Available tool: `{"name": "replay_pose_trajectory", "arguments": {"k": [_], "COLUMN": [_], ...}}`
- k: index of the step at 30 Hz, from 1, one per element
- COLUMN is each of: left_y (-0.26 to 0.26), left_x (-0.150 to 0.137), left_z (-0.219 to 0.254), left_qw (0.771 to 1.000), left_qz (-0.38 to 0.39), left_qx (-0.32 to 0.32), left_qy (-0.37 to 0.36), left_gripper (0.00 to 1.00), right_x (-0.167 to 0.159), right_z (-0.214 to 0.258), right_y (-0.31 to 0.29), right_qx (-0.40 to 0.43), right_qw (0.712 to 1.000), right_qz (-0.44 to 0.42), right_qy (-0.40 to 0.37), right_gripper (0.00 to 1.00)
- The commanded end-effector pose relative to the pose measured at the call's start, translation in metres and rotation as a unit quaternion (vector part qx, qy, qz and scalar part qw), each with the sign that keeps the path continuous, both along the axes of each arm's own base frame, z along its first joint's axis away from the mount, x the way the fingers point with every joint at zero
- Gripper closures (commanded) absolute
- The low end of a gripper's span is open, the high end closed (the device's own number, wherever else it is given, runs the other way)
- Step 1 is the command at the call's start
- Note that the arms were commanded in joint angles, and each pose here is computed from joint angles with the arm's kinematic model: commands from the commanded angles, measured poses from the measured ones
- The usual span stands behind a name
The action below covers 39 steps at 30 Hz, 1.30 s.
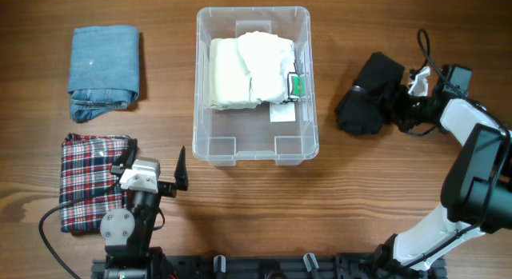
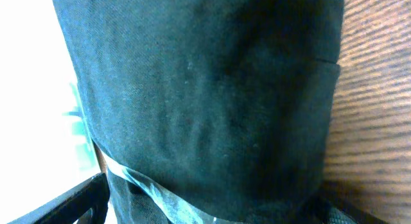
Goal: Pack container
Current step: 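Carry the black bundle with the right gripper over the bin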
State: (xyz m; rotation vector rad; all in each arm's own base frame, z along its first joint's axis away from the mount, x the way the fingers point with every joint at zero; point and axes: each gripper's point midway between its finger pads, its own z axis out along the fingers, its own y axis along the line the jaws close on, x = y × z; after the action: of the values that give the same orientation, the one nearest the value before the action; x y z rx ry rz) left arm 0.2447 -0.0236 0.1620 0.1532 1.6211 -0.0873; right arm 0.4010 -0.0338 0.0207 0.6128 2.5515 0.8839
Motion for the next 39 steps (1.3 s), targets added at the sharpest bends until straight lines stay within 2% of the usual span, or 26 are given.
{"name": "replay_pose_trajectory", "arguments": {"k": [1, 4, 10, 13, 16, 20, 23, 25, 27, 30, 33, 39], "left_y": [0.003, 0.003, 0.003, 0.003, 0.003, 0.003, 0.003, 0.003, 0.003, 0.003, 0.003, 0.003], "left_x": [0.0, 0.0, 0.0, 0.0, 0.0, 0.0, 0.0, 0.0, 0.0, 0.0, 0.0, 0.0], "left_z": [-0.001, -0.001, -0.001, -0.001, -0.001, -0.001, -0.001, -0.001, -0.001, -0.001, -0.001, -0.001], "left_qw": [1.0, 1.0, 1.0, 1.0, 1.0, 1.0, 1.0, 1.0, 1.0, 1.0, 1.0, 1.0], "left_qz": [0.007, 0.007, 0.007, 0.007, 0.007, 0.007, 0.007, 0.007, 0.007, 0.007, 0.007, 0.007], "left_qx": [0.006, 0.006, 0.006, 0.006, 0.006, 0.006, 0.006, 0.006, 0.006, 0.006, 0.006, 0.006], "left_qy": [-0.001, -0.001, -0.001, -0.001, -0.001, -0.001, -0.001, -0.001, -0.001, -0.001, -0.001, -0.001], "left_gripper": [0.0, 0.0, 0.0, 0.0, 0.0, 0.0, 0.0, 0.0, 0.0, 0.0, 0.0, 0.0], "right_x": [-0.004, -0.004, 0.006, 0.017, 0.031, 0.049, 0.048, 0.037, 0.028, 0.022, 0.019, 0.02], "right_z": [-0.023, -0.023, -0.014, 0.004, 0.044, 0.135, 0.205, 0.275, 0.304, 0.308, 0.283, 0.218], "right_y": [0.001, 0.001, -0.003, -0.003, 0.001, 0.008, 0.017, 0.05, 0.089, 0.149, 0.197, 0.216], "right_qx": [0.001, 0.009, 0.023, 0.031, 0.052, 0.084, 0.091, 0.082, 0.083, 0.078, 0.027, -0.119], "right_qw": [1.0, 0.999, 0.998, 0.998, 0.997, 0.988, 0.977, 0.962, 0.952, 0.947, 0.952, 0.966], "right_qz": [-0.008, -0.022, -0.055, -0.054, -0.045, -0.036, -0.024, 0.014, 0.056, 0.106, 0.129, 0.094], "right_qy": [0.029, 0.037, 0.034, 0.011, -0.035, -0.125, -0.191, -0.261, -0.29, -0.295, -0.277, -0.208], "right_gripper": [0.29, 0.56, 0.89, 0.93, 0.93, 0.93, 0.93, 0.93, 0.93, 0.94, 0.94, 0.95]}}
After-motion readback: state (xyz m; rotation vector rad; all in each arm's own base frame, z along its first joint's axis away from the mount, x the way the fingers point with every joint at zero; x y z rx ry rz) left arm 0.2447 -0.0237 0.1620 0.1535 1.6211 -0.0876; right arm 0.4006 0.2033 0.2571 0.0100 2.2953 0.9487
